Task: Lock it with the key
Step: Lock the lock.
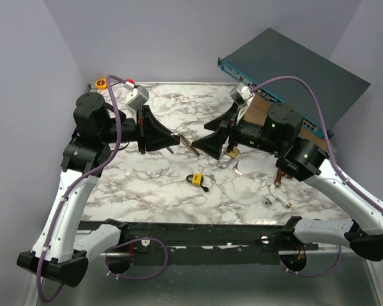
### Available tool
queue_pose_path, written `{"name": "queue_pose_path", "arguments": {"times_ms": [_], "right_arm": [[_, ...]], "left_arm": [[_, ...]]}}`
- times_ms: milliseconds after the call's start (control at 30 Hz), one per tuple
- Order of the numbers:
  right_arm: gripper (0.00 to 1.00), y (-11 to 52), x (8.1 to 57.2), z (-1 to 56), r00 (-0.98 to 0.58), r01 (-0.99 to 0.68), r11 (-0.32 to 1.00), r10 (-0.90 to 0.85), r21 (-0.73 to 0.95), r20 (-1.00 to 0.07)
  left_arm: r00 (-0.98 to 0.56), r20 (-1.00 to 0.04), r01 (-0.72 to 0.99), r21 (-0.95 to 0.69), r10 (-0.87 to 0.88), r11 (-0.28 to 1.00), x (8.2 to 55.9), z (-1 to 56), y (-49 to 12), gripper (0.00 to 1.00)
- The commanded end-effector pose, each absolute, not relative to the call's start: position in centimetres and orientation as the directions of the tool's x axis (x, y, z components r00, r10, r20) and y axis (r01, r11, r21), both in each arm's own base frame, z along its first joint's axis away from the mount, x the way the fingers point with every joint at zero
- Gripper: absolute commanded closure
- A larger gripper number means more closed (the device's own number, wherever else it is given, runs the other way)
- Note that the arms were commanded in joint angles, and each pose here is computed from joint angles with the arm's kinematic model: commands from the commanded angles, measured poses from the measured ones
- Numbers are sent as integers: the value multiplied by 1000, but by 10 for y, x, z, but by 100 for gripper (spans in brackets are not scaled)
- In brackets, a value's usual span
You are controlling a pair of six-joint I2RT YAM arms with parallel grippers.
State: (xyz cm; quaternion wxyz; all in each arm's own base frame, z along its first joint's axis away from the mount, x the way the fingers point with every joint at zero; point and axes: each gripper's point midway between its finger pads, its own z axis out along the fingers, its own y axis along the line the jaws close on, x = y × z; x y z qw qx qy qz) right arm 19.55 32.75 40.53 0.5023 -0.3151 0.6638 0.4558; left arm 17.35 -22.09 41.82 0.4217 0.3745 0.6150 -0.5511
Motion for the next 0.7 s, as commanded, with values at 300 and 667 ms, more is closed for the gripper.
{"name": "queue_pose_path", "arguments": {"times_ms": [300,667], "right_arm": [[11,329,181,451,-69,-956,266,212,125,-975],[18,338,139,506,-77,-997,-3,364,81,-928]], "left_arm": [[-186,-963,927,-238,-197,289,150,515,-216,100],[-150,-941,932,-236,-302,275,130,564,-210,100]]}}
